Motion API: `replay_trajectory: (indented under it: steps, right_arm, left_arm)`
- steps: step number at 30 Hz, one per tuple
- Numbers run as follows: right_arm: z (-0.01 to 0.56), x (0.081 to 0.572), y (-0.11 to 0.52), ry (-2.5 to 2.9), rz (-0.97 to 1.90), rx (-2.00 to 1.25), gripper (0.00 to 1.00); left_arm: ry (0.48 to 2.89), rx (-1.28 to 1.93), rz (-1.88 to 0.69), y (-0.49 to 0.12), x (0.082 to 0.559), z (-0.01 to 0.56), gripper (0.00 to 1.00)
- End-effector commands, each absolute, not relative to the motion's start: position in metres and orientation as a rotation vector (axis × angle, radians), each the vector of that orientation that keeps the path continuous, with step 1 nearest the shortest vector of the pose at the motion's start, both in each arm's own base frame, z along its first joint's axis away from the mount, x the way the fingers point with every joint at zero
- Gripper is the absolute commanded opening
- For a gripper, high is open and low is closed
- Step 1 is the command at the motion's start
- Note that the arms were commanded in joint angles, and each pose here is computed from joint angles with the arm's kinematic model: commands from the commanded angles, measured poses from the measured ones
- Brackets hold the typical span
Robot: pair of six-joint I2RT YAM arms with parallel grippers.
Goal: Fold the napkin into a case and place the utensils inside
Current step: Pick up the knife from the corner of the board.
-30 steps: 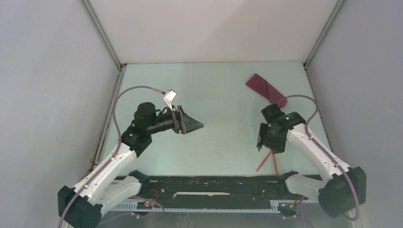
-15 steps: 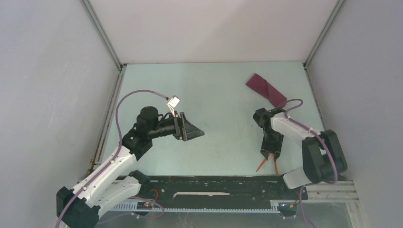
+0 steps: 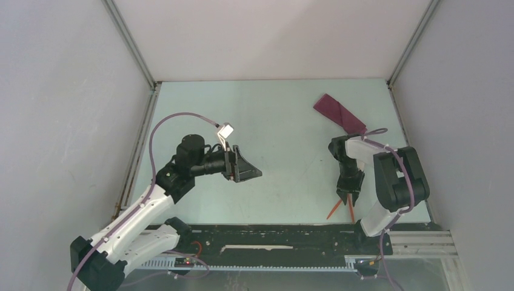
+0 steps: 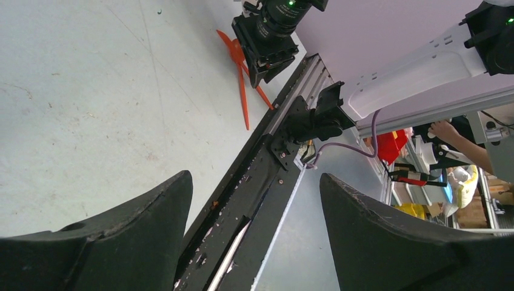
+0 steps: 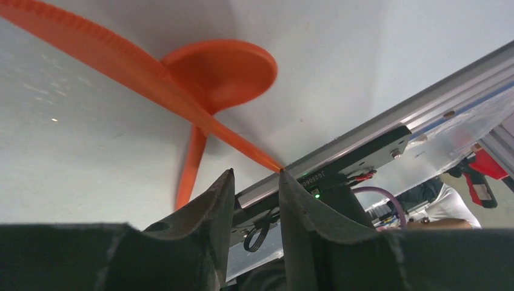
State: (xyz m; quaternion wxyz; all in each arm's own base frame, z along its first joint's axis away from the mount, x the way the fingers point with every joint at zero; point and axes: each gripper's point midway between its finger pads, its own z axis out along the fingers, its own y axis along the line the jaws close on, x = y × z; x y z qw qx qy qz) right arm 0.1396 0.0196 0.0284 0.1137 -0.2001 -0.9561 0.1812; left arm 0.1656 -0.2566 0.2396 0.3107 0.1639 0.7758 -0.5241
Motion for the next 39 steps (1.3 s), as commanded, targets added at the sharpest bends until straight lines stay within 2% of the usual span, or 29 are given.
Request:
replay_trajectory:
  steps: [1,14,17,21,29,35,39]
  right_arm:
    - [0.023,0.158,0.026,-2.84,0.456,-0.559,0.42]
    - [0.007,0.173,0.023,-2.823,0.404,-0.532,0.46]
    - [0.005,0.175,0.023,-2.831,0.4,-0.519,0.38]
    - [0.005,0.179,0.025,-2.859,0.381,-0.485,0.17]
    - [0.016,0.194,0.033,-2.939,0.428,-0.368,0.02]
    - [0.037,0.208,0.046,-3.047,0.406,-0.268,0.0]
    - [0.056,0.227,0.074,-3.191,0.29,0.028,0.0]
  left_arm:
    - [1.992,0.487,-1.376,-0.26,0.167,0.258,0.82]
    - [2.02,0.45,-1.373,-0.26,0.175,0.252,0.82]
    - [2.025,0.437,-1.375,-0.26,0.177,0.251,0.82]
    - [2.032,0.405,-1.368,-0.256,0.183,0.25,0.82]
    - [2.043,0.31,-1.361,-0.248,0.198,0.246,0.84]
    - [2.064,0.175,-1.375,-0.237,0.214,0.24,0.87]
    - [2.111,-0.001,-1.417,-0.227,0.231,0.223,0.9]
